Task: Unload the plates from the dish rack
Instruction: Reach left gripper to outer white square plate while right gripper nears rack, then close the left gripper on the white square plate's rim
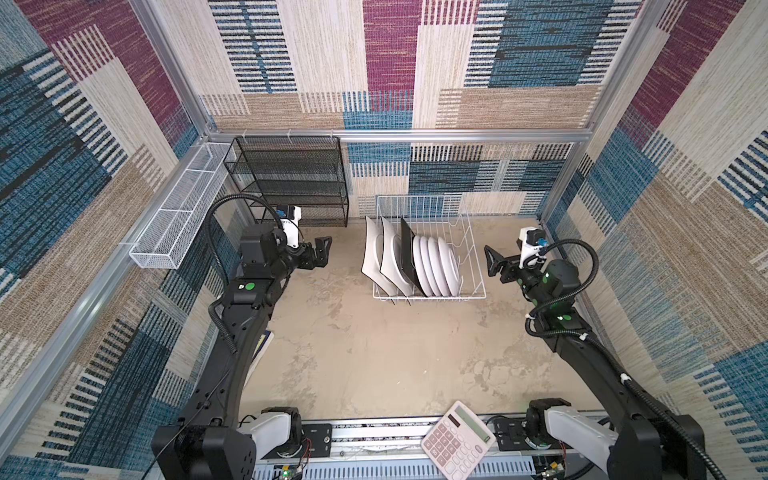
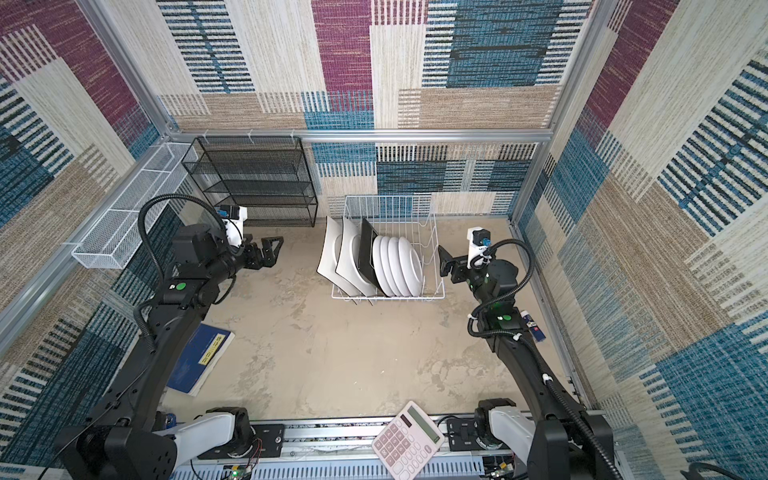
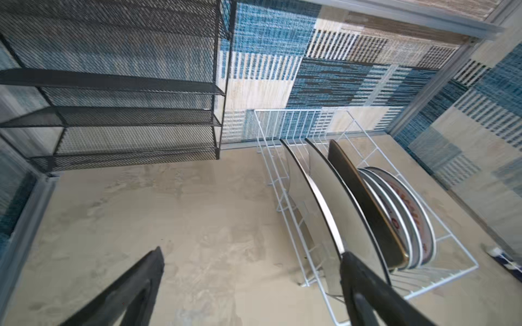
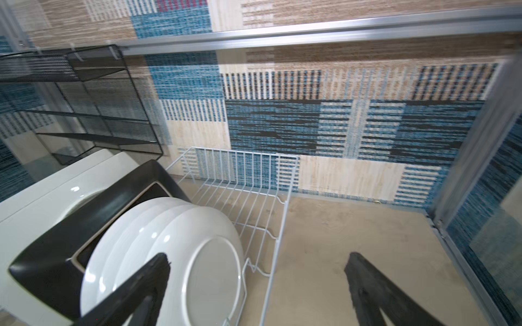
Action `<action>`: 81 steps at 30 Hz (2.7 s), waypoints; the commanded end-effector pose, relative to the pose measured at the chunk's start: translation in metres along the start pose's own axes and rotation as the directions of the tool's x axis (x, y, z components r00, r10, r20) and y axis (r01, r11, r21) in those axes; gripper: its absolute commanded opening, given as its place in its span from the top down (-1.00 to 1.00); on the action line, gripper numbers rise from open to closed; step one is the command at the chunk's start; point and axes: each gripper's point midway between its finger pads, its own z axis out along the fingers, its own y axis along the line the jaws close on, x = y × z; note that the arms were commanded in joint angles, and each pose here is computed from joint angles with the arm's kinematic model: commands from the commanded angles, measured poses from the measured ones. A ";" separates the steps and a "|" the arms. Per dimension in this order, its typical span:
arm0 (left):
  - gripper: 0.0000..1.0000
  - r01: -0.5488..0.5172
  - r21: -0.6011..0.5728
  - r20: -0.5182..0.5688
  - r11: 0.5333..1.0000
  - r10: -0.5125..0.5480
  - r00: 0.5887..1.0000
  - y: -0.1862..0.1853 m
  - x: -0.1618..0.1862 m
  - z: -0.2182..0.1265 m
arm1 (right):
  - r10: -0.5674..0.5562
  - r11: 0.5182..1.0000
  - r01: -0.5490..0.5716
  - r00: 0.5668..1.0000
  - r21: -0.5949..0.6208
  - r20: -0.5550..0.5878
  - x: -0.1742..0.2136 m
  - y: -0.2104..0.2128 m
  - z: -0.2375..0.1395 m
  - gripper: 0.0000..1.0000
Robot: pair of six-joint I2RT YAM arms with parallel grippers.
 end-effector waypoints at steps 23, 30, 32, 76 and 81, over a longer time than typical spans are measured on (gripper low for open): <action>-0.38 0.244 0.116 -0.497 0.963 -0.156 0.854 -0.082 0.065 0.120 | 0.006 0.946 -0.053 0.989 -0.321 -0.146 0.002 0.070 0.021 -0.98; -0.22 0.267 0.112 -0.535 0.957 -0.168 0.828 -0.086 0.076 0.142 | 0.016 0.946 -0.065 0.988 -0.318 -0.153 0.005 0.072 0.021 -0.99; -0.19 0.269 0.112 -0.543 0.957 -0.168 0.823 -0.088 0.079 0.146 | 0.016 0.946 -0.065 0.988 -0.317 -0.155 0.005 0.073 0.022 -0.98; 0.50 0.362 0.078 -0.638 0.929 -0.232 0.734 -0.101 0.111 0.154 | 0.024 0.950 -0.065 0.990 -0.305 -0.138 0.000 0.077 0.028 -0.99; 0.60 0.375 0.065 -0.642 0.925 -0.249 0.725 -0.101 0.112 0.154 | 0.023 0.952 -0.063 0.990 -0.299 -0.136 -0.001 0.076 0.028 -0.98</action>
